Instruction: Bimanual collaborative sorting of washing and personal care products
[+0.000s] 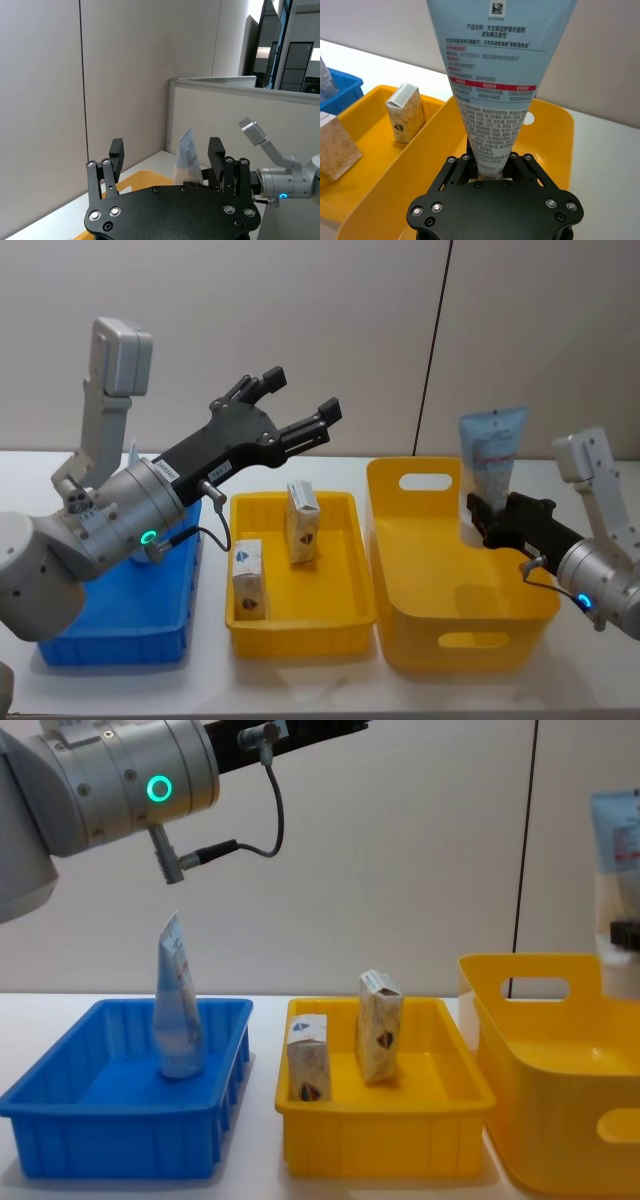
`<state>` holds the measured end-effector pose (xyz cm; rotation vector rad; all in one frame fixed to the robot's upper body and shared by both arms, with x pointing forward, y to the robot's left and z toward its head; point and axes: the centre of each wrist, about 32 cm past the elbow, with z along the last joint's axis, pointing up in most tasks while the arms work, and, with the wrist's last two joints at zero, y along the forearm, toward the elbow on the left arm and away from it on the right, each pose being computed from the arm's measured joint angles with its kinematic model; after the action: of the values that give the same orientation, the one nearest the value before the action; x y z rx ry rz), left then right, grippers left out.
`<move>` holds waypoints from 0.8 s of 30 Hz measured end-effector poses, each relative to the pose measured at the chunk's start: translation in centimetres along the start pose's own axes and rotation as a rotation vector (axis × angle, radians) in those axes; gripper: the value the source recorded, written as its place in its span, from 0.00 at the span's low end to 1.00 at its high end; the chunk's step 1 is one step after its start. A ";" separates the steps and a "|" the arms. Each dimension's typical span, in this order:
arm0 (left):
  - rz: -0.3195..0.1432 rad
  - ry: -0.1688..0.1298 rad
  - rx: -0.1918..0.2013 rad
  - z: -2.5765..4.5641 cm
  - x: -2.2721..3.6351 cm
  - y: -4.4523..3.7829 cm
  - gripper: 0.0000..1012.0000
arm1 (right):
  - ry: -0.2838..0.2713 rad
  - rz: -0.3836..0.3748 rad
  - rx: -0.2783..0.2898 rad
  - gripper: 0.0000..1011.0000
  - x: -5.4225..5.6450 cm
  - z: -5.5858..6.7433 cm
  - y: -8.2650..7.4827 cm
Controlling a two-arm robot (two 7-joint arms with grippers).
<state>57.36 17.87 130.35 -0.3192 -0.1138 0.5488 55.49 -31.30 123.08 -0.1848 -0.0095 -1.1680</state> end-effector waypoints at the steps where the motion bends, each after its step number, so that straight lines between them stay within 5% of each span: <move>1: 0.000 0.000 0.000 0.00 0.00 0.00 0.99 | 0.005 0.000 -0.005 0.24 0.1 -0.2 0.1; 16: 0.000 0.000 0.000 0.00 0.00 0.00 0.99 | 0.030 0.001 -0.010 0.76 0.6 -1.0 0.7; 24: 0.000 0.000 0.000 0.00 0.00 0.00 0.99 | 0.035 0.001 -0.012 0.96 0.6 -1.2 0.8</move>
<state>57.36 17.88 130.35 -0.3191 -0.1138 0.5488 56.39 -31.73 121.88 -0.1749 0.0282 -1.1698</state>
